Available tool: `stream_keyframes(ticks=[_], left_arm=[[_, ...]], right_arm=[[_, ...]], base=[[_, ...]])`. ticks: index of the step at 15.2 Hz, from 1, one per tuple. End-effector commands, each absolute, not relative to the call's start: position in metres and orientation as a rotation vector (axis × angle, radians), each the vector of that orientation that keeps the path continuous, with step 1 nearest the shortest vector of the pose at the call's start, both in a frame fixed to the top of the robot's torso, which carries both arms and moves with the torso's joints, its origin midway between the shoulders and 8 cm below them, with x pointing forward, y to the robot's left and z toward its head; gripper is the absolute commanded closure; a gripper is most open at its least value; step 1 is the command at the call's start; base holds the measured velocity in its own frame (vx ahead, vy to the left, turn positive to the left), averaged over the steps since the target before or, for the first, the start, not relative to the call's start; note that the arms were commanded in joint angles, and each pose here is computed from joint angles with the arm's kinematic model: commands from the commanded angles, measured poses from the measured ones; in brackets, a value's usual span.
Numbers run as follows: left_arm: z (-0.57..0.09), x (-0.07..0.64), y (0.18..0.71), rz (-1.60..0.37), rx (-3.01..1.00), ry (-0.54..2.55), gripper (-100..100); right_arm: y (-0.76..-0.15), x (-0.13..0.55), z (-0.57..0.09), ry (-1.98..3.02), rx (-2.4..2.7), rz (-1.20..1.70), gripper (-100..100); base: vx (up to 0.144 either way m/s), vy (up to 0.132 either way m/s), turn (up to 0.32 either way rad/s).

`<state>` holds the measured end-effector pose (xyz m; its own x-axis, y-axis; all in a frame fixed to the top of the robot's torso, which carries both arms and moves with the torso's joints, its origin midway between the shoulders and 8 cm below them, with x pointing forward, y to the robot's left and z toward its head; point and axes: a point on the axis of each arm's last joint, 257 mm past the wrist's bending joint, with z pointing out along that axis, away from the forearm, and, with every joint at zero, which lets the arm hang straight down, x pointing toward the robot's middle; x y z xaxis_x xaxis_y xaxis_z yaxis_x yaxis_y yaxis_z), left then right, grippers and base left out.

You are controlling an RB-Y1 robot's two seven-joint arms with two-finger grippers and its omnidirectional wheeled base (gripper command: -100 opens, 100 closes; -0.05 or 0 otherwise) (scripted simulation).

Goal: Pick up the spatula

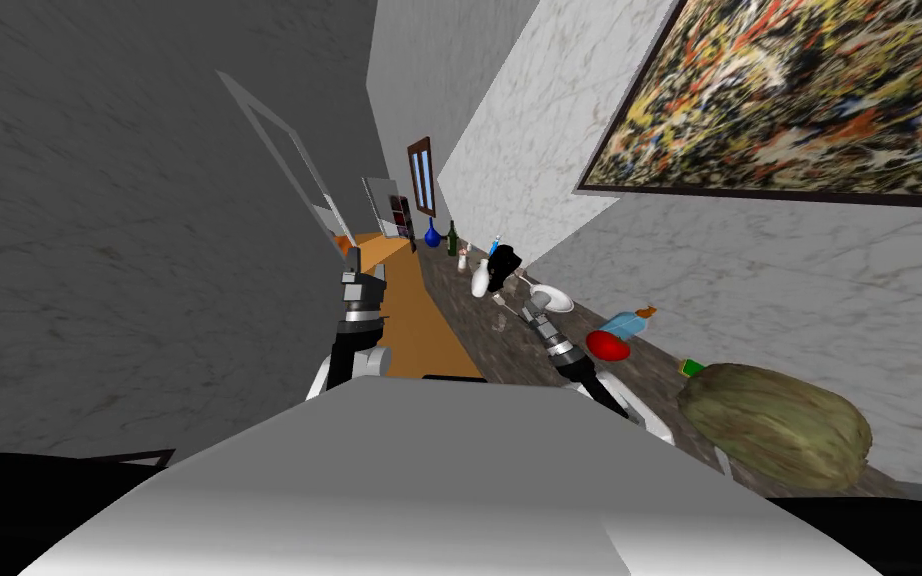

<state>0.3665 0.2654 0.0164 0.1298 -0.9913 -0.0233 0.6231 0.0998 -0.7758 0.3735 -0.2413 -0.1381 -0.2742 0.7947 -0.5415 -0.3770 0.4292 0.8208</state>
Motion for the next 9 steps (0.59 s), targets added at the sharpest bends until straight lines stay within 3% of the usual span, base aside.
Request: stream_keyframes(ticks=[1, 9], left_arm=[[0.016, 0.366, 0.265, -1.328, -0.709, 0.653, 0], [0.016, 0.366, 0.265, -1.328, -0.709, 0.653, 0]], right_arm=[[-0.244, 0.372, -0.152, 1.504, 0.367, 1.156, -100], [-0.265, 0.362, -0.203, 1.725, 0.267, 1.034, -100]], base=[[0.086, 0.053, 0.088], [0.069, 0.043, 0.066]])
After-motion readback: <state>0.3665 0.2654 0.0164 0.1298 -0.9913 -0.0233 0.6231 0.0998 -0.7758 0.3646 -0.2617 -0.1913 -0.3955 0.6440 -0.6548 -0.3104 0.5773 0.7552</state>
